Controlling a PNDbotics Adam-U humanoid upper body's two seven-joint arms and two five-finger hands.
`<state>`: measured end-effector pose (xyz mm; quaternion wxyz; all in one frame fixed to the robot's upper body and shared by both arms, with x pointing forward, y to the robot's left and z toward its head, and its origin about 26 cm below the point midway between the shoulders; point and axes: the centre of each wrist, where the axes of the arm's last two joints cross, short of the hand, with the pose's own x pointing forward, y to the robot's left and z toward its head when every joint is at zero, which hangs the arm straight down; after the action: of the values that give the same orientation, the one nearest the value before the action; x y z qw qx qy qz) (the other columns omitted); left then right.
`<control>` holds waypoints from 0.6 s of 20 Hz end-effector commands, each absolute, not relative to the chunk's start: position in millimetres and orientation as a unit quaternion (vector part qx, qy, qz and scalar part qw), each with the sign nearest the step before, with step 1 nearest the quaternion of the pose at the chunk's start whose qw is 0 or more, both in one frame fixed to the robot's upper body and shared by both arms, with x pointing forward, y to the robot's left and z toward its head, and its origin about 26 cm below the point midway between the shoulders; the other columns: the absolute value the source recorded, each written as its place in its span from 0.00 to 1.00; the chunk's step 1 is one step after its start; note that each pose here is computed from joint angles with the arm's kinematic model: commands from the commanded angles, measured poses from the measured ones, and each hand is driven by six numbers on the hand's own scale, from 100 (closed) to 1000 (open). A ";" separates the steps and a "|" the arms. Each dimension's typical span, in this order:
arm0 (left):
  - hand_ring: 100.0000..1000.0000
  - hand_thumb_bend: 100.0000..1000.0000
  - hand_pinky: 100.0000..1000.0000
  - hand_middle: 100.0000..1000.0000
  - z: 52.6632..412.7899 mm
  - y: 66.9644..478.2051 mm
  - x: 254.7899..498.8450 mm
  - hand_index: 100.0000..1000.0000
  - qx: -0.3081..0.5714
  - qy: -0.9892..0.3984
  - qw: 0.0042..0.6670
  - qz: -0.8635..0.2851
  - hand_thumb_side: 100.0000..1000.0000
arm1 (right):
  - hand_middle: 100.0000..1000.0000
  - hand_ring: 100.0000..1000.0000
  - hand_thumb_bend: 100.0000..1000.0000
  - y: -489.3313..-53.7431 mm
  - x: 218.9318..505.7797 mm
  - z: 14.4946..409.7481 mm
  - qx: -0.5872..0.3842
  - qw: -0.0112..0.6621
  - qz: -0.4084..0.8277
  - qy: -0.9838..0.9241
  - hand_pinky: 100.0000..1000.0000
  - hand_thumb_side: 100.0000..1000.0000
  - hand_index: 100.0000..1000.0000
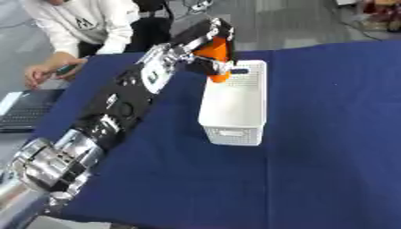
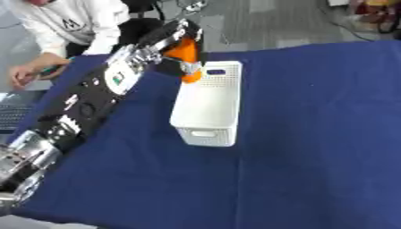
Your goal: Pick up objects on the table and place them in the box.
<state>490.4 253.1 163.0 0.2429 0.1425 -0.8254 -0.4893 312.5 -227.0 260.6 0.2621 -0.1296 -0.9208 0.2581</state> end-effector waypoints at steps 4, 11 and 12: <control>0.44 0.00 0.32 0.57 176.4 263.0 494.5 0.53 0.184 -0.806 0.233 -0.512 0.48 | 0.63 0.61 0.00 -221.6 309.6 271.0 -0.120 0.240 0.259 -0.928 0.39 0.92 0.67; 1.00 0.00 1.00 1.00 171.5 265.7 495.4 0.99 0.237 -0.731 0.245 -0.591 1.00 | 0.63 0.61 0.00 -220.4 309.7 272.0 -0.117 0.239 0.258 -0.929 0.39 0.92 0.67; 1.00 0.12 1.00 1.00 171.6 266.3 495.4 1.00 0.240 -0.731 0.242 -0.591 1.00 | 0.63 0.61 0.00 -220.2 309.7 272.1 -0.117 0.238 0.258 -0.929 0.39 0.92 0.67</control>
<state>492.1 262.8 153.2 0.2558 0.2199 -0.7317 -0.5923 312.7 -222.4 261.6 0.2581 -0.1185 -0.9237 0.2570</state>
